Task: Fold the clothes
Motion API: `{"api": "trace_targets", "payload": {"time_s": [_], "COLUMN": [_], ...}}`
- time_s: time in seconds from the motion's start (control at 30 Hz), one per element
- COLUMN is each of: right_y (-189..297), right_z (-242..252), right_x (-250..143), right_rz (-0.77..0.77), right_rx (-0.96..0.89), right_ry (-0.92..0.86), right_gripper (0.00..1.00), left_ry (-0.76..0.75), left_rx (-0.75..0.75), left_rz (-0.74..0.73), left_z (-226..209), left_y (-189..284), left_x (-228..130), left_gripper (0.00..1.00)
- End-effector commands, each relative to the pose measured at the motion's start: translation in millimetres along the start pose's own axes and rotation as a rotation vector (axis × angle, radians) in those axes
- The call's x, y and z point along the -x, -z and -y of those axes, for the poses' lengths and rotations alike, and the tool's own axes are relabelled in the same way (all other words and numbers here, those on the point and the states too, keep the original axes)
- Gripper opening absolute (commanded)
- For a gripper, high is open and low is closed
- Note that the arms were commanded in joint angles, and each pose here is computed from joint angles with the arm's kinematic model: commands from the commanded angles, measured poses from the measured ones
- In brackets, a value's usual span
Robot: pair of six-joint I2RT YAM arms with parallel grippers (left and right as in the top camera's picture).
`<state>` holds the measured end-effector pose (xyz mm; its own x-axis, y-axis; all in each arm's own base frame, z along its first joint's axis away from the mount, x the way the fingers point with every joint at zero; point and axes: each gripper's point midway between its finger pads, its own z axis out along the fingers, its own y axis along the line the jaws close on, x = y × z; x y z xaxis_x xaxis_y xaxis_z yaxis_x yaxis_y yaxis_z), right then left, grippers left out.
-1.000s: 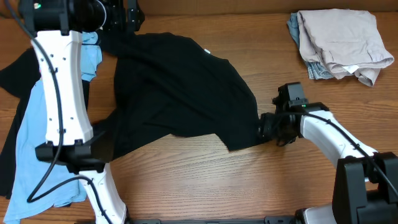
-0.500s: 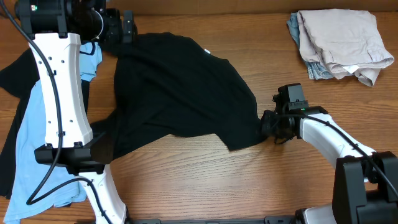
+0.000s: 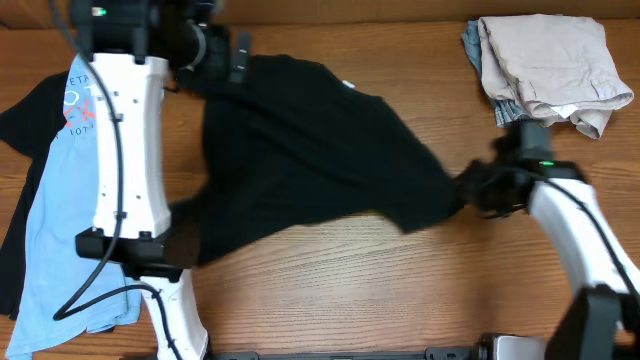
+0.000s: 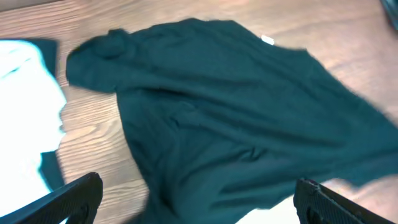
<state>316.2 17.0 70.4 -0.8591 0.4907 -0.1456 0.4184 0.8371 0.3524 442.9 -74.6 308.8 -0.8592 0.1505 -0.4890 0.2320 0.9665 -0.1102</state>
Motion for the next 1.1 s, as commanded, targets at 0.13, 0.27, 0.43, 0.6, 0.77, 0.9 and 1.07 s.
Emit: {"api": "trace_targets", "payload": {"time_s": [0.13,0.27,0.43,0.6,0.77,0.9,1.07], "right_y": [77,80,80,80,80,81,81], "right_z": [62,72,70,70,70,70,70], "right_x": [36,36,39,40,40,40,41], "right_rz": [0.173,0.173,0.185,0.186,0.187,0.189,0.193], "right_rx": [-0.026,-0.019,-0.015,-0.016,-0.016,-0.015,-0.015], "right_ry": [-0.201,-0.223,-0.212,-0.203,-0.199,-0.199,-0.194], "right_gripper": [0.04,0.04,0.04,0.04,0.04,0.04,0.04], "left_ry": [-0.150,-0.188,-0.178,-0.141,-0.097,-0.047,0.020], "left_rx": [-0.063,-0.089,-0.090,-0.139,-0.096,0.006,0.089], "left_rz": [-0.152,-0.304,-0.490,-0.635,-0.741,-0.787,-0.784], "left_z": [62,82,92,104,104,94,84], "left_y": [-36,-67,-108,-130,-139,-150,-165], "left_x": [-29,-64,-114,-158,-191,-210,-222], "left_gripper": [1.00,1.00,1.00,1.00,0.99,0.93,0.77]}}
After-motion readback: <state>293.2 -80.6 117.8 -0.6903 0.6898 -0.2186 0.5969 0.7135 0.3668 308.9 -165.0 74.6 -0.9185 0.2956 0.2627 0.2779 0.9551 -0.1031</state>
